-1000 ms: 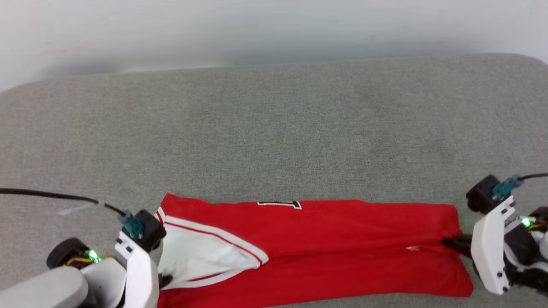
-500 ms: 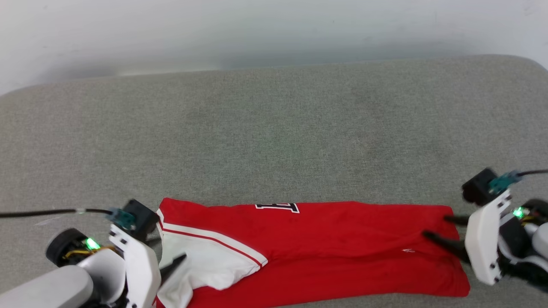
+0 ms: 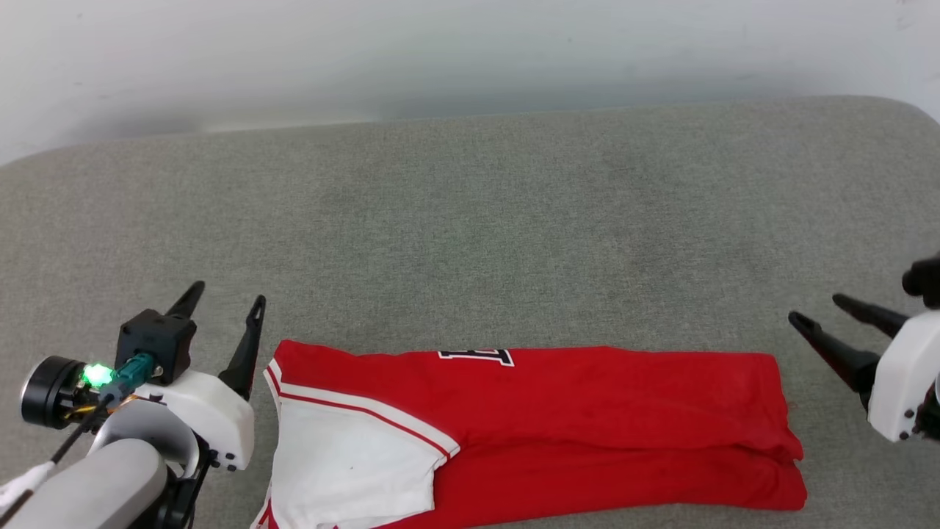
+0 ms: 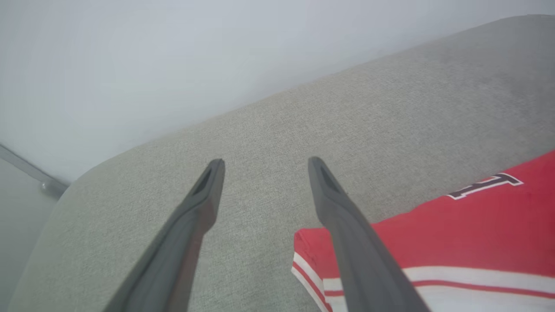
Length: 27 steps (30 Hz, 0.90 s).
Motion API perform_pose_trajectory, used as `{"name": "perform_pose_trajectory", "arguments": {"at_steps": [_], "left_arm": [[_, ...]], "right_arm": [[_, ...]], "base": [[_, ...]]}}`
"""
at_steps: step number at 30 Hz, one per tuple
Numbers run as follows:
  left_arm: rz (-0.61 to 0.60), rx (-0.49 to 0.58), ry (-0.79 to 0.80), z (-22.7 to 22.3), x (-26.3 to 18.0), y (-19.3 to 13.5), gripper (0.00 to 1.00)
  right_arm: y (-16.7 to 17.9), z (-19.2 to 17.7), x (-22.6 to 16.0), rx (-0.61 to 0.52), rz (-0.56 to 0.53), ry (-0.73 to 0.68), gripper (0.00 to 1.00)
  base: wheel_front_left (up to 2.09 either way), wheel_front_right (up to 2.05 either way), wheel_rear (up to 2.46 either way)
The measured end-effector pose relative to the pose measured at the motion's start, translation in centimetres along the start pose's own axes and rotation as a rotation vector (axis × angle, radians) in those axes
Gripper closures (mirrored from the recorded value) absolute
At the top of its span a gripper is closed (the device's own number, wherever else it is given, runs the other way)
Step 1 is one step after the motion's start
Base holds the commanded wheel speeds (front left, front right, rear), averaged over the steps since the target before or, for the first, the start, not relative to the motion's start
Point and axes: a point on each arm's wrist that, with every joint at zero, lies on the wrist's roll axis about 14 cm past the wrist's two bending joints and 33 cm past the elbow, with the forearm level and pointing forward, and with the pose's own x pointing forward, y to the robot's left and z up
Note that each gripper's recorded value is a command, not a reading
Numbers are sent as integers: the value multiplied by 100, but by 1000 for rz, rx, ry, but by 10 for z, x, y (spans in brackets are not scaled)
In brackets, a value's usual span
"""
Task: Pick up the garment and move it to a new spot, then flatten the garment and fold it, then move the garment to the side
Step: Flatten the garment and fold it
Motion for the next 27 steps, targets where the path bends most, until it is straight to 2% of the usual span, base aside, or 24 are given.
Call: {"name": "perform_pose_trajectory", "arguments": {"at_steps": [5,14,22,27], "left_arm": [[122,-9,-68,7,1,10,0],[291,-55,-198,18,-18,17,0],[397,-95,-227,9,-41,16,0],[446,-76,-230,3,-53,15,0]], "right_arm": [[-4,-36,1,128,-27,74,0],[30,-100,4,378,18,228,0],[62,-114,10,458,82,267,0],[73,-116,14,460,102,275,0]], "base": [[0,0,0],[0,0,0],[0,0,0],[0,0,0]]}}
